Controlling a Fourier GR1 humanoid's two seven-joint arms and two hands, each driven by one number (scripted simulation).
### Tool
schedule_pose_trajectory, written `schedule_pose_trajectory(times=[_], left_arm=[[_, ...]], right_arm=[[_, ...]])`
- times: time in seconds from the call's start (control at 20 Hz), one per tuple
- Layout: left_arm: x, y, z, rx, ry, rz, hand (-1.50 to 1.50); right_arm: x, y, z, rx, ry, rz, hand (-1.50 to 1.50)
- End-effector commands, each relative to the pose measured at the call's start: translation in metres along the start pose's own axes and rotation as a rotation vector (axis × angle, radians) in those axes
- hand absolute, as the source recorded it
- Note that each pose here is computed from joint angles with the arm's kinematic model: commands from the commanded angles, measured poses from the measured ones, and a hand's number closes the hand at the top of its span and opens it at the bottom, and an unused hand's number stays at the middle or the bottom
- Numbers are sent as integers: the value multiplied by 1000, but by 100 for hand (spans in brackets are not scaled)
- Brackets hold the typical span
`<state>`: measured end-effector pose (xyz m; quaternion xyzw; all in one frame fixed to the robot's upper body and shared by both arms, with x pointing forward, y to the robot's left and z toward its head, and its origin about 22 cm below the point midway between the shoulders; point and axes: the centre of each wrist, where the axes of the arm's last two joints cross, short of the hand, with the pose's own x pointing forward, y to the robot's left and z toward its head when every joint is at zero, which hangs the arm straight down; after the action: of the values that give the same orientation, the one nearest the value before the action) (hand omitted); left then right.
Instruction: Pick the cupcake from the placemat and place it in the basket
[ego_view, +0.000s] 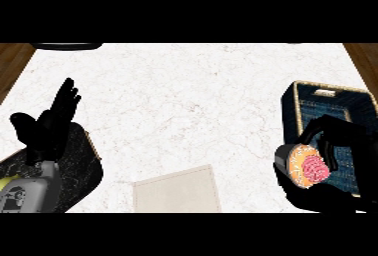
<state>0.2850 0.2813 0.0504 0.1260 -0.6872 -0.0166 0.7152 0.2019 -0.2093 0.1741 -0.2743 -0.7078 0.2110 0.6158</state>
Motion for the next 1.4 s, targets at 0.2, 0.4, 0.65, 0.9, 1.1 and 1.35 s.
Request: schedule_pose_trajectory(times=[0.2,0.4,0.65,0.9,1.1,1.35], left_arm=[[-8,11,2,-2,-4,-8,0],[-8,16,-5,-9,9,5,0],[1,7,-8,2,-5,-11,0],[3,-1,-11,2,19,-1,0],[-9,12,-9,21,7,-3,0],[-4,0,-12,13,5,9,0]], right_arm=[[-23,-57,-51,57,37,-77,150],[-53,-31,-65,77,45,-119,150],[-13,-78,-57,-17,-289,574,150],[-39,-60,-73,-67,-387,668,150],[-40,-59,-73,-56,-365,668,150],[-53,-45,-97,-60,-308,672,150]])
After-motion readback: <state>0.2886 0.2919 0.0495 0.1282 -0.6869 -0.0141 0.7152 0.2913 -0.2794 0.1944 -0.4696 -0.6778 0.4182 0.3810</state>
